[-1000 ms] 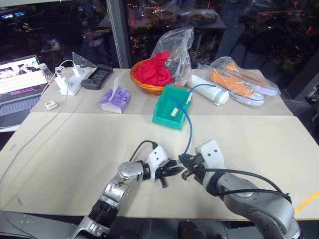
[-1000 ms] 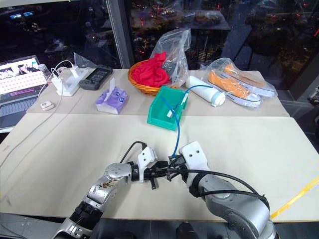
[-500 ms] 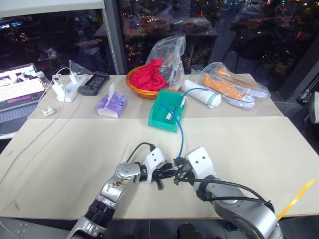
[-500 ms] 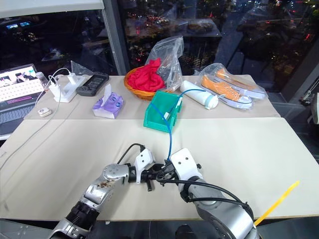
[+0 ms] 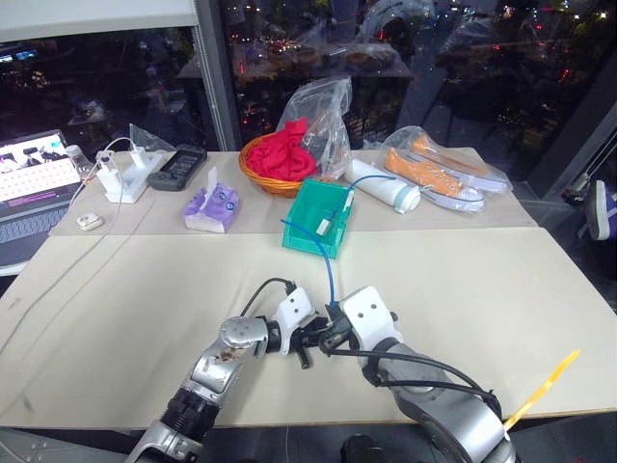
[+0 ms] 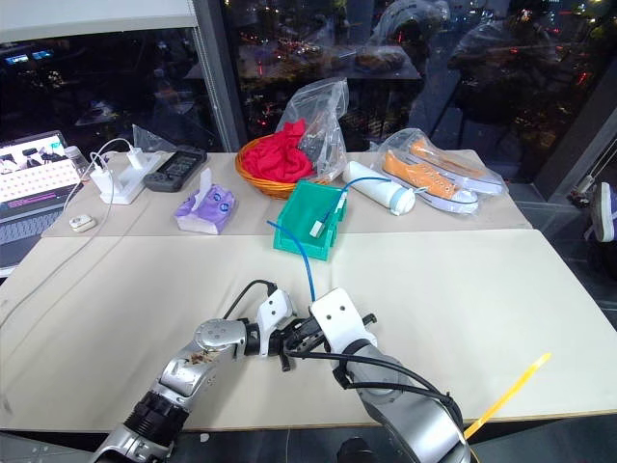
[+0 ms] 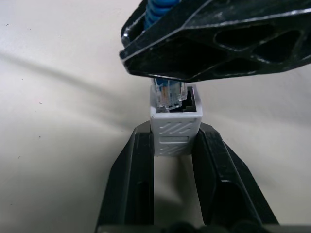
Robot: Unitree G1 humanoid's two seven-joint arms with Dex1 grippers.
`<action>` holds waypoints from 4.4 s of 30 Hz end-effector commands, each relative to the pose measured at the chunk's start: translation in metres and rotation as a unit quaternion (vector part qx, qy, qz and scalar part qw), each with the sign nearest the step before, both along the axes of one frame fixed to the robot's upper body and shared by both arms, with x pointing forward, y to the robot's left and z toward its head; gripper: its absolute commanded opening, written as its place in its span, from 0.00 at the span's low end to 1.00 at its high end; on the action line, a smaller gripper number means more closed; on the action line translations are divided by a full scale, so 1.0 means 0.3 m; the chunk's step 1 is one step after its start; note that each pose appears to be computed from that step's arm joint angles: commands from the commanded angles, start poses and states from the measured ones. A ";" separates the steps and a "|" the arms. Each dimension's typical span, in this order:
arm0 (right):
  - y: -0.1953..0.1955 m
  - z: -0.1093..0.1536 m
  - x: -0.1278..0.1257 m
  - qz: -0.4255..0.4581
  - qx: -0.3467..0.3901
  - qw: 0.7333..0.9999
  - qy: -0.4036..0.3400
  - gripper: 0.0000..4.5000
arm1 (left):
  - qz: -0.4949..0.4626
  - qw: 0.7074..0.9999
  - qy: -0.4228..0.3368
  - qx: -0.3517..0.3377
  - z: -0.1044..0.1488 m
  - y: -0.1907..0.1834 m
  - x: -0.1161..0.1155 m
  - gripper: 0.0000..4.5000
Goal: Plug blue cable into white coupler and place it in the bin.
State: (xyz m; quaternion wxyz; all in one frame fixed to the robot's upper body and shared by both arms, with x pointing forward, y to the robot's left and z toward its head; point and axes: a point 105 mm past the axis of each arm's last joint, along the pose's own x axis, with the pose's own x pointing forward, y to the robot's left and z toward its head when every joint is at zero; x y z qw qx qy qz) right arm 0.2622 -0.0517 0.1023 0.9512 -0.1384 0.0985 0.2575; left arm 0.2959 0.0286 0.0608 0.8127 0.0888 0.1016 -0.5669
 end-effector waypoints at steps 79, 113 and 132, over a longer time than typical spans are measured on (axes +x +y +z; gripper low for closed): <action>-0.131 0.115 0.005 -0.124 0.326 0.937 0.018 0.00 | -0.002 0.998 -0.052 -0.042 0.064 -0.075 0.011 0.14; -0.122 0.115 -0.007 -0.098 0.295 0.950 0.004 0.00 | 0.001 0.997 -0.056 -0.043 0.058 -0.079 0.013 0.14; -0.111 0.059 0.006 -0.105 0.258 0.960 0.010 0.00 | 0.007 0.997 -0.058 -0.041 0.062 -0.067 0.016 0.14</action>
